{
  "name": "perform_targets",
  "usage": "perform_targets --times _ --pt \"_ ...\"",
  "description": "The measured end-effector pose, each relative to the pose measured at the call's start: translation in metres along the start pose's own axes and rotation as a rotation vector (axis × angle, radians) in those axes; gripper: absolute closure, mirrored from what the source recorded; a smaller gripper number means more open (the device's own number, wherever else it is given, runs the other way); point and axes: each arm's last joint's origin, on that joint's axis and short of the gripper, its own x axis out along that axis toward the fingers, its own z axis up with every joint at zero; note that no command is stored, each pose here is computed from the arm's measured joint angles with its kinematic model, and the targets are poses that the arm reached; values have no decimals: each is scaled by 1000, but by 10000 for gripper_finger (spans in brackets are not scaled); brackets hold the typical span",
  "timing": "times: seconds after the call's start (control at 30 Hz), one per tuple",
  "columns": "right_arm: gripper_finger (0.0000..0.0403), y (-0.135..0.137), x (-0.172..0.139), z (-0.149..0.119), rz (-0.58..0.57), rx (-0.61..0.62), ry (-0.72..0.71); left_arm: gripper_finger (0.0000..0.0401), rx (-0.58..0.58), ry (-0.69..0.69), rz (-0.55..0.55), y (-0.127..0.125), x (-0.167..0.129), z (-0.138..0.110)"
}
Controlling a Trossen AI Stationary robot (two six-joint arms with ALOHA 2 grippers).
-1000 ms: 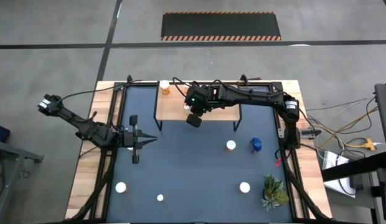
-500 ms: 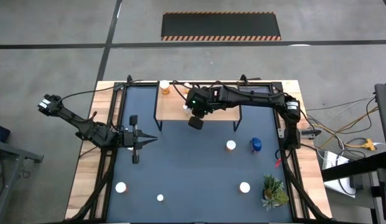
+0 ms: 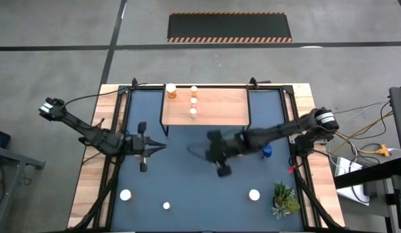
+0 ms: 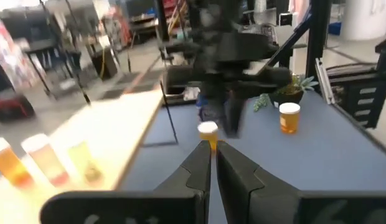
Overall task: Pick and place medicine bottles onto shelf by color
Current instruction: Put the large orange pill bottle on the shelf
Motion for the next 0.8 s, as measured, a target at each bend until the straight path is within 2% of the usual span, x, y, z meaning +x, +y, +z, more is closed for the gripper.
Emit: perform_targets --times 0.13,0.3,0.4,0.47,0.53,0.6,0.67,0.73,0.8 --pt "369 28 9 -23 78 -109 -156 393 -149 70 5 -9 12 -11" --pt "369 34 -1 -42 85 -146 -291 393 -422 126 19 -20 28 -8" --pt "369 31 -13 -47 71 -164 -335 393 -579 238 -10 -27 35 -11" --pt "369 30 -21 -51 65 -176 -348 393 -687 374 23 -30 37 -15" --pt "369 30 -27 -54 62 -184 -356 393 -778 585 131 -30 33 -23" --pt "369 30 -33 -57 61 -182 -366 393 -859 814 315 -26 25 -34" --pt "369 30 -36 -60 59 -182 -372 393 -894 1001 522 -22 16 -40" --pt "369 31 -35 -64 62 -183 -361 393 -879 1113 680 -20 10 -43" --pt "369 32 -33 -67 66 -184 -346 393 -846 1169 748 -19 8 -44"
